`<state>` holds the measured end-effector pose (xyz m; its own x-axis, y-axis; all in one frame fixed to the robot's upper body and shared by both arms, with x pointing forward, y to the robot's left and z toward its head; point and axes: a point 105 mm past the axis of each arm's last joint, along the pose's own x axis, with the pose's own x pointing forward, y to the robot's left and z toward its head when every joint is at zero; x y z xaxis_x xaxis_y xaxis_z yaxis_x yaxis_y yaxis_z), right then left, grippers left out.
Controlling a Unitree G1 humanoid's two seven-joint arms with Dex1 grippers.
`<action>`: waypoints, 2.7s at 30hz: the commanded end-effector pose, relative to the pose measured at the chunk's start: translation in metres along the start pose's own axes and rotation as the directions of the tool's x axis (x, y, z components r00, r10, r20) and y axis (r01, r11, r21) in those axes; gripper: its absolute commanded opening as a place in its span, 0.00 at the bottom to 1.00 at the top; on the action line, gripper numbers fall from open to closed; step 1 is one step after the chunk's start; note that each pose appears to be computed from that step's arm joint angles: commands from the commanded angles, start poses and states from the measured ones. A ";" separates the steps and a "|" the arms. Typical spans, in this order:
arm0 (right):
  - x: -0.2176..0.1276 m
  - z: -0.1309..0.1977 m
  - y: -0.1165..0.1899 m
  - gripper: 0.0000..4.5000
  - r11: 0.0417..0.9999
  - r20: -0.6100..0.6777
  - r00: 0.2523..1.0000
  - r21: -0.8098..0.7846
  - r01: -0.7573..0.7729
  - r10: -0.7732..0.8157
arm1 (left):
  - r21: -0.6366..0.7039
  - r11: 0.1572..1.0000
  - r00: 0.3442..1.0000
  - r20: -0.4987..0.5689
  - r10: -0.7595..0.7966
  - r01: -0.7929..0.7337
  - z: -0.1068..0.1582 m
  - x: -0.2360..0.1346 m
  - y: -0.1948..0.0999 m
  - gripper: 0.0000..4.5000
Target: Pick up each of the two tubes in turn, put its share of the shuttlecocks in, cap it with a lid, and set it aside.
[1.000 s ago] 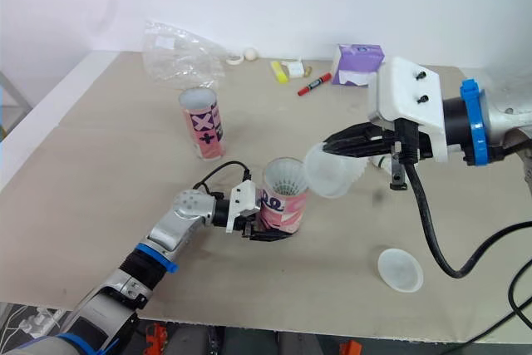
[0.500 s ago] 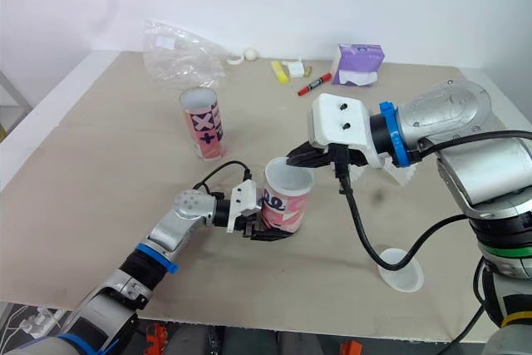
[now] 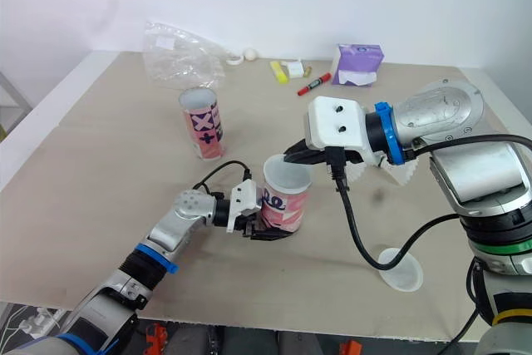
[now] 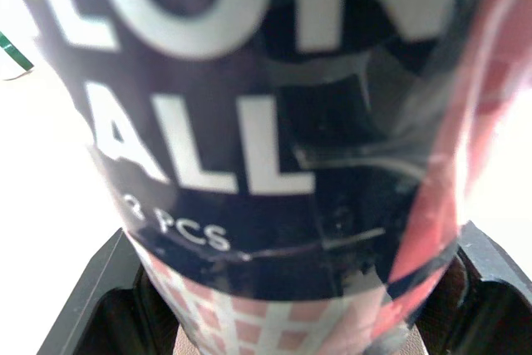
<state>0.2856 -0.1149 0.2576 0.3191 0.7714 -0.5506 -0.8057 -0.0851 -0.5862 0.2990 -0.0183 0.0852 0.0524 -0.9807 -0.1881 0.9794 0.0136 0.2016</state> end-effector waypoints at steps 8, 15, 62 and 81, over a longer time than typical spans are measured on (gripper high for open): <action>-0.005 -0.002 -0.004 0.02 0.999 -0.019 1.000 -0.044 0.021 -0.022 | -0.076 0.997 0.997 -0.069 -0.013 0.008 -0.022 -0.002 -0.008 0.71; -0.004 -0.001 0.000 0.02 0.999 -0.018 1.000 -0.041 0.003 -0.003 | -0.078 0.997 0.998 -0.068 -0.015 0.010 -0.021 -0.002 -0.009 0.71; 0.024 -0.020 0.046 0.04 0.974 0.024 0.994 0.197 -0.114 0.111 | -0.054 0.999 0.999 -0.055 -0.004 0.001 -0.014 -0.003 -0.003 0.71; -0.047 -0.004 -0.017 0.04 0.938 0.189 0.956 0.309 0.159 -0.224 | -0.026 1.000 1.000 -0.028 0.006 -0.007 -0.008 -0.002 0.000 0.71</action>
<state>0.2921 -0.1450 0.2641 0.3620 0.8563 -0.3683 -0.8904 0.2007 -0.4084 0.3006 -0.0164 0.0837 0.0585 -0.9794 -0.1931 0.9824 0.0222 0.1852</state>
